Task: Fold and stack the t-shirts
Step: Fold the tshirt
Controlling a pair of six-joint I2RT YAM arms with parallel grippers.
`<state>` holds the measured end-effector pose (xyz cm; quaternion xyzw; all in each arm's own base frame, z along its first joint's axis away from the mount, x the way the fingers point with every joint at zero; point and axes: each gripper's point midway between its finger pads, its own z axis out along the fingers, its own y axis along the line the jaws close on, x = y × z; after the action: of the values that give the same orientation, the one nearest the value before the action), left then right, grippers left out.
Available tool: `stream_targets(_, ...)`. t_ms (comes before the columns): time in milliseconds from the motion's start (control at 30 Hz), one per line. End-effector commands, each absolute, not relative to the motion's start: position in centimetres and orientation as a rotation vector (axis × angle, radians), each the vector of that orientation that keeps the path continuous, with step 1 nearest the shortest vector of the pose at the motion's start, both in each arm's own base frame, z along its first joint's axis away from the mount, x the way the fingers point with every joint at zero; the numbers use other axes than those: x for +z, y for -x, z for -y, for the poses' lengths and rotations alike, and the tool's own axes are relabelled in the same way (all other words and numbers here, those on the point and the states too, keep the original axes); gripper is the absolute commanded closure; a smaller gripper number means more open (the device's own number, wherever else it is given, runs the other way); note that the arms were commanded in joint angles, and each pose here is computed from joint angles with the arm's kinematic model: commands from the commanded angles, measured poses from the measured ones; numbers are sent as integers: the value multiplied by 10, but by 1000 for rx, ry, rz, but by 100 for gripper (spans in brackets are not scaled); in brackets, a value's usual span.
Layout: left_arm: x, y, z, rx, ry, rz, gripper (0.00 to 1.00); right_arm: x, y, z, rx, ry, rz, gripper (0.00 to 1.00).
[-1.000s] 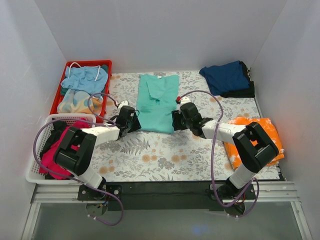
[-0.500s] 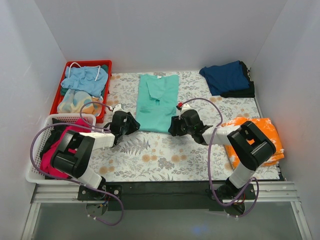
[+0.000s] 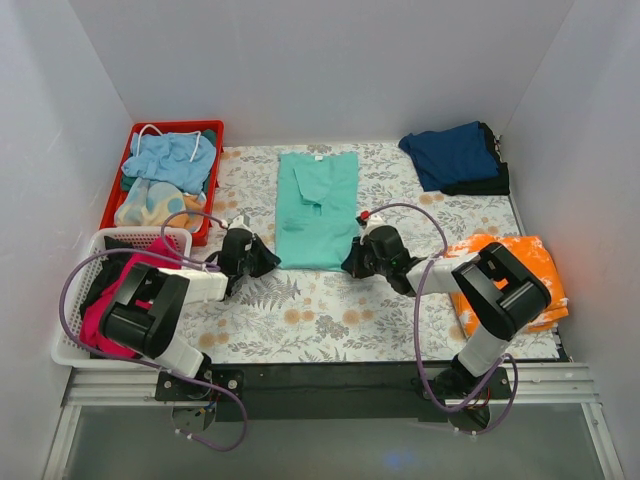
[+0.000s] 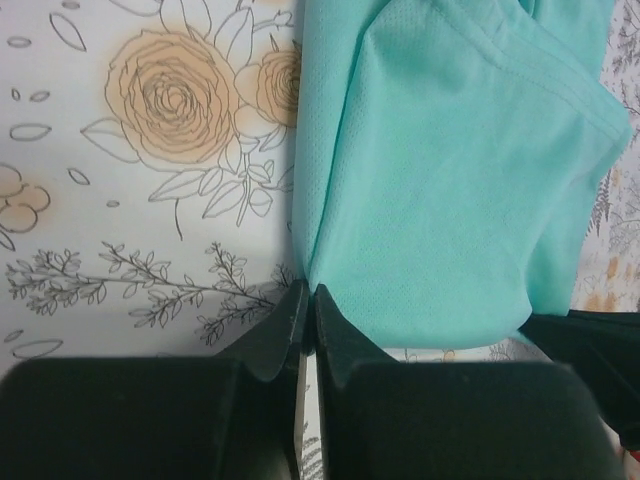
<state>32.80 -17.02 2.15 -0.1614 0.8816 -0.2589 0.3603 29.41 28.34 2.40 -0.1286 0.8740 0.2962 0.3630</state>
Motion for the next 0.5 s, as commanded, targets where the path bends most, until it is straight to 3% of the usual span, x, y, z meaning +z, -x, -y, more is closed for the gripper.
stream_targets(0,-18,-265,161,-651,445,-2488,100,33,-284,-275,760,319,-2229,99)
stream_targets(467,53,-220,185,-812,485,-2299,100,61,-237,-244,735,430,-2212,99)
